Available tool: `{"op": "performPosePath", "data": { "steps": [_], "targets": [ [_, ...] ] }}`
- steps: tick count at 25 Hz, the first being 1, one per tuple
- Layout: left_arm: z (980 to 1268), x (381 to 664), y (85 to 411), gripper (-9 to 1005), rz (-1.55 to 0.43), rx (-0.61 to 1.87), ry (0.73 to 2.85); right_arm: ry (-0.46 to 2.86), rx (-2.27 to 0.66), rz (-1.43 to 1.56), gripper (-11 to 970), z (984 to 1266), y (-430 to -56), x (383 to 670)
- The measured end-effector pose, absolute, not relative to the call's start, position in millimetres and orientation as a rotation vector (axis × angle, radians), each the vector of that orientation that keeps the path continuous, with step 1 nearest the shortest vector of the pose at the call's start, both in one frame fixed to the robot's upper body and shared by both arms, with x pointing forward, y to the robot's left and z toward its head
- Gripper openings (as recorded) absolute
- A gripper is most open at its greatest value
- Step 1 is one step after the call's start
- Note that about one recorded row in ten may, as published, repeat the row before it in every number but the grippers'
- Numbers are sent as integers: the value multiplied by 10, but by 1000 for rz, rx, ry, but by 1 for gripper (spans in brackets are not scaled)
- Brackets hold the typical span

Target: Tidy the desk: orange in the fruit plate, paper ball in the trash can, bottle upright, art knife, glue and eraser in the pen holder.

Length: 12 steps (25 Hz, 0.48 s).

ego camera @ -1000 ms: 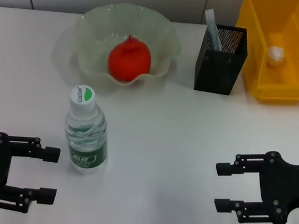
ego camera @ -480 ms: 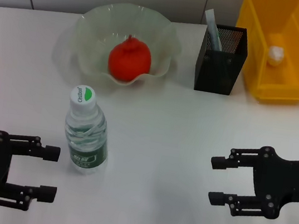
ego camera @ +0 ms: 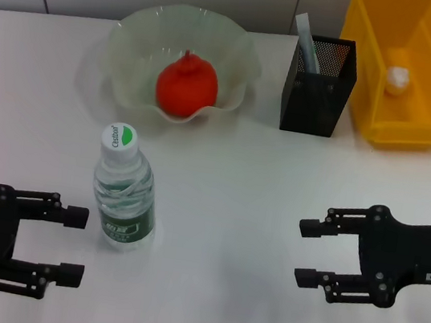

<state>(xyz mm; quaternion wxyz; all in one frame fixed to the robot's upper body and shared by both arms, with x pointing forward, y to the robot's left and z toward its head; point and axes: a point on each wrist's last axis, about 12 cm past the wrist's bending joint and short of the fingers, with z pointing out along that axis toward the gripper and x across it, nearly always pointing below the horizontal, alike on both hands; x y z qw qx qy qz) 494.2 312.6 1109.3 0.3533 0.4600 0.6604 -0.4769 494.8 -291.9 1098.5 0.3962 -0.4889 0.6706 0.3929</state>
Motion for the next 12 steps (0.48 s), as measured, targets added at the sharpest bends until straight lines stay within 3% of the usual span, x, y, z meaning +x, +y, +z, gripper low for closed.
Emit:
{"op": "performPosePath", "data": {
  "steps": [12],
  "targets": [
    [11110,4967,3119,770,-1216,1194,1703,1700,-1235,1002,652,10976,-2905,4957]
  ]
}}
